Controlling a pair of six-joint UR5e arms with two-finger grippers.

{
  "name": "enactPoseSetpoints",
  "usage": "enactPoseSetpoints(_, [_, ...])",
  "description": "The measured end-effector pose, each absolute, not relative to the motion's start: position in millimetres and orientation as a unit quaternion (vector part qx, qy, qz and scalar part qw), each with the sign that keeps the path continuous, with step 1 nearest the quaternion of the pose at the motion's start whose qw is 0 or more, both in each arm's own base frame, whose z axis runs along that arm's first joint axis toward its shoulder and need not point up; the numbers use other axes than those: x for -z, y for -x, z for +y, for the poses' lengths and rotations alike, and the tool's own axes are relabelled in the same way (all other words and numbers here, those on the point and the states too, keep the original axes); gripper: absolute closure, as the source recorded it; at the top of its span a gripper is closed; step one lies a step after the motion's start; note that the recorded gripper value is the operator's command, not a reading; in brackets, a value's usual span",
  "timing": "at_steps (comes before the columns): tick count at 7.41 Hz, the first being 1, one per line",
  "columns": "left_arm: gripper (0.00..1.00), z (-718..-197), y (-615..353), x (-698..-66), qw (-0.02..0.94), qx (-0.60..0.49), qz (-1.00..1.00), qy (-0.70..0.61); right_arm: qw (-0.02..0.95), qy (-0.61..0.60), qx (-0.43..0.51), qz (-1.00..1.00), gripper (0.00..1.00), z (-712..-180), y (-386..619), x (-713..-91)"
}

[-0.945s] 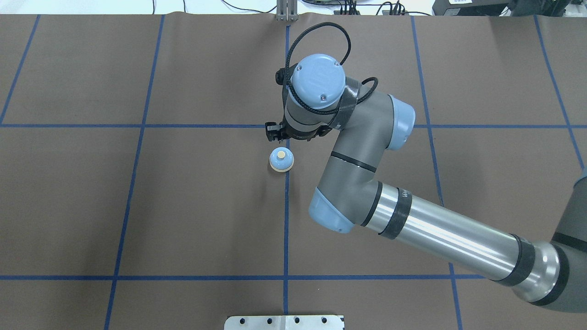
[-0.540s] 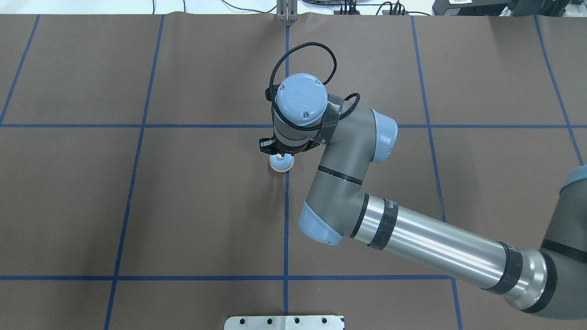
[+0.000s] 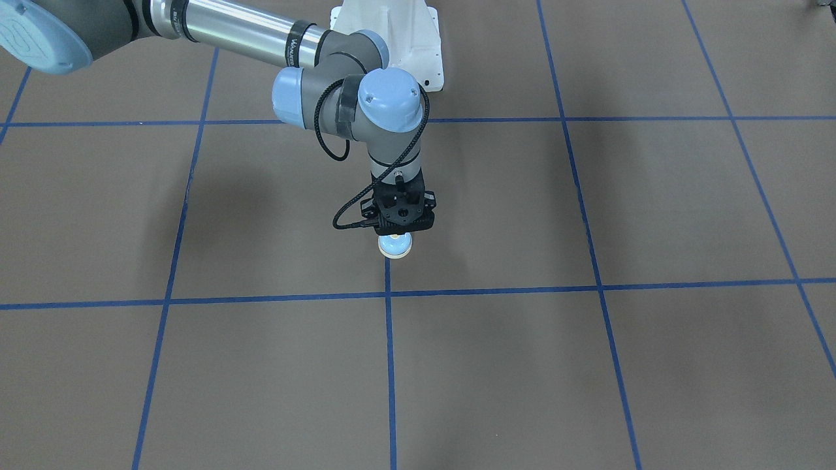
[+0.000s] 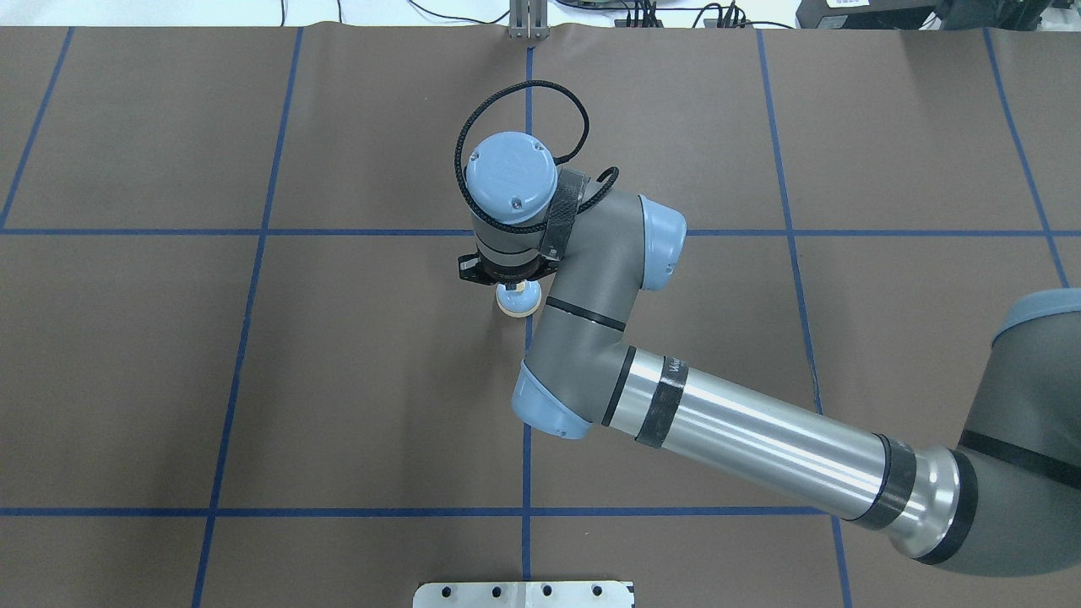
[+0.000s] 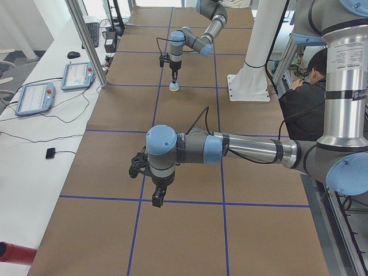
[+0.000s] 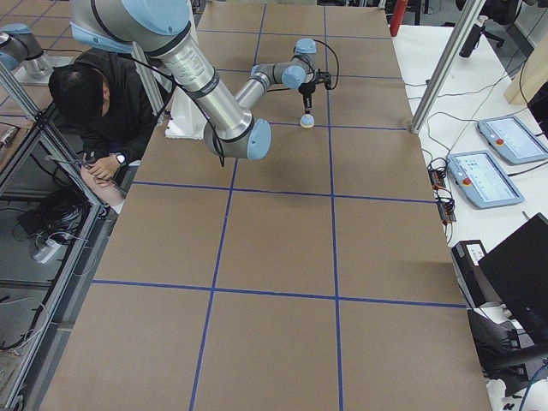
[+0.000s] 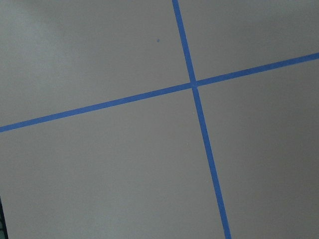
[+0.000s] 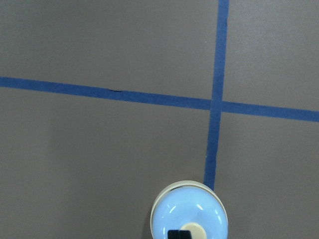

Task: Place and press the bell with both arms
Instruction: 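Press down on the bell's top button with the right gripper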

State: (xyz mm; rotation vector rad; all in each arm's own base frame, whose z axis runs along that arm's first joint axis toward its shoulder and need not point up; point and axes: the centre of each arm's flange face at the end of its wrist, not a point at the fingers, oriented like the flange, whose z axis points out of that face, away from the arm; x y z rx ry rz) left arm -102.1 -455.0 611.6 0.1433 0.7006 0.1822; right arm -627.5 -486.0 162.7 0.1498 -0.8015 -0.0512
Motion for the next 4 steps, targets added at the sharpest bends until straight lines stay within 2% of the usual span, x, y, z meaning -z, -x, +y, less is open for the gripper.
enactPoseSetpoints(4, [0.00, -455.0, 102.1, -611.7, 0.933, -0.089, 0.342, -0.070, 0.923, -0.066, 0.028, -0.378, 1.00, -487.0, 629.3, -170.6])
